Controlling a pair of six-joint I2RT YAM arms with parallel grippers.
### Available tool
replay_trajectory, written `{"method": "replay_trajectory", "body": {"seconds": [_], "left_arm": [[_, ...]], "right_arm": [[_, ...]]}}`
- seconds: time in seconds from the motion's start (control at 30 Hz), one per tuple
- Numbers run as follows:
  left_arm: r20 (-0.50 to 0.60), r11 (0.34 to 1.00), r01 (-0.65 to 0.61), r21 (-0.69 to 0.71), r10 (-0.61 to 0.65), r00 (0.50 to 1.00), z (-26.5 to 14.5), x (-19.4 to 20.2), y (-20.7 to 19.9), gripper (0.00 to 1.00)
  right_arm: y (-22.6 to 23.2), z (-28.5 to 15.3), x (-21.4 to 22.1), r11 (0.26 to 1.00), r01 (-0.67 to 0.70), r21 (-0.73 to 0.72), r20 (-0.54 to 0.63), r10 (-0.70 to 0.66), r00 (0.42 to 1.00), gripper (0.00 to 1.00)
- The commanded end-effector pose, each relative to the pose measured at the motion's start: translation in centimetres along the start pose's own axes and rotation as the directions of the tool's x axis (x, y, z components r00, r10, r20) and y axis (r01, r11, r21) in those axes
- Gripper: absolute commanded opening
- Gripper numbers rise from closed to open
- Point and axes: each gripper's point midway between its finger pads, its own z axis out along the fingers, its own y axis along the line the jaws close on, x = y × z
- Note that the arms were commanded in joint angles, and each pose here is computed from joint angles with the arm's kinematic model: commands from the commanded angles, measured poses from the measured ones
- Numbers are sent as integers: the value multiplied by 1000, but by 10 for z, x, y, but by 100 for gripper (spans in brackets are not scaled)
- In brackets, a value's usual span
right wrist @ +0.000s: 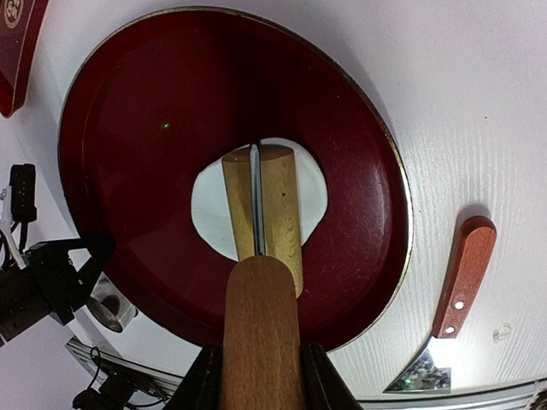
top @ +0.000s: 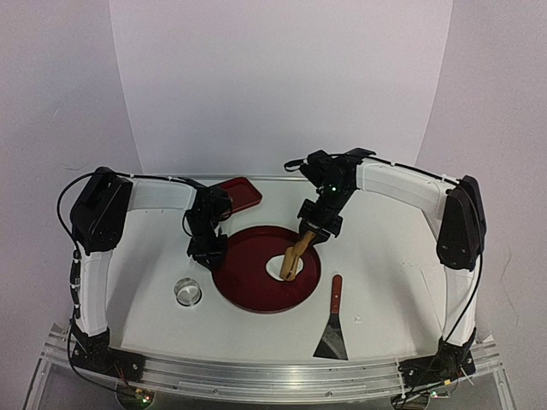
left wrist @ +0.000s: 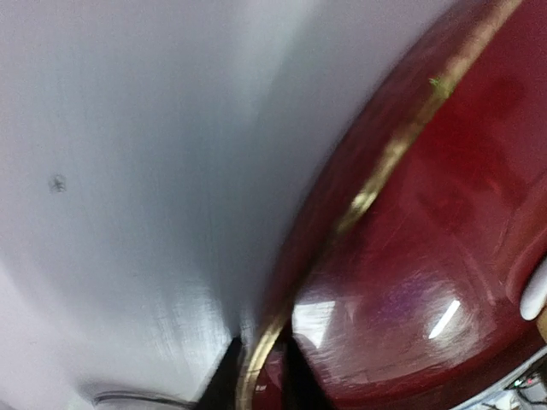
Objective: Roll out the dumpling wrappers from the dough
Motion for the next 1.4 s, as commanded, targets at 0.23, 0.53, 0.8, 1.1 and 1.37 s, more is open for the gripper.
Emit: {"method": "replay_trajectory", "body": {"seconds": [0.23,0.53,0.8,1.1,1.37], "left_arm": [[-17,1000,-4,-22,3,1000,25,-3,5,0],[-20,1000,15,-10,-15,1000,28,-5,1,0],[-29,1000,24,-11,-24,999,28,-3,2,0],[-34,999,43,-3,-43,998,32,-2,0,0],[-31,998,56,-2,-56,998,33,-4,-1,0]], "right_arm": [[-103,81,35,934,18,356,-162,42,986,0],[-131,123,47,911,50,410,-249,59,967,0],[-121,144,40,919,64,388,-287,55,956,0],[-122,165,42,916,88,391,-342,56,938,0],[-121,165,37,912,110,395,-341,34,939,0]]}}
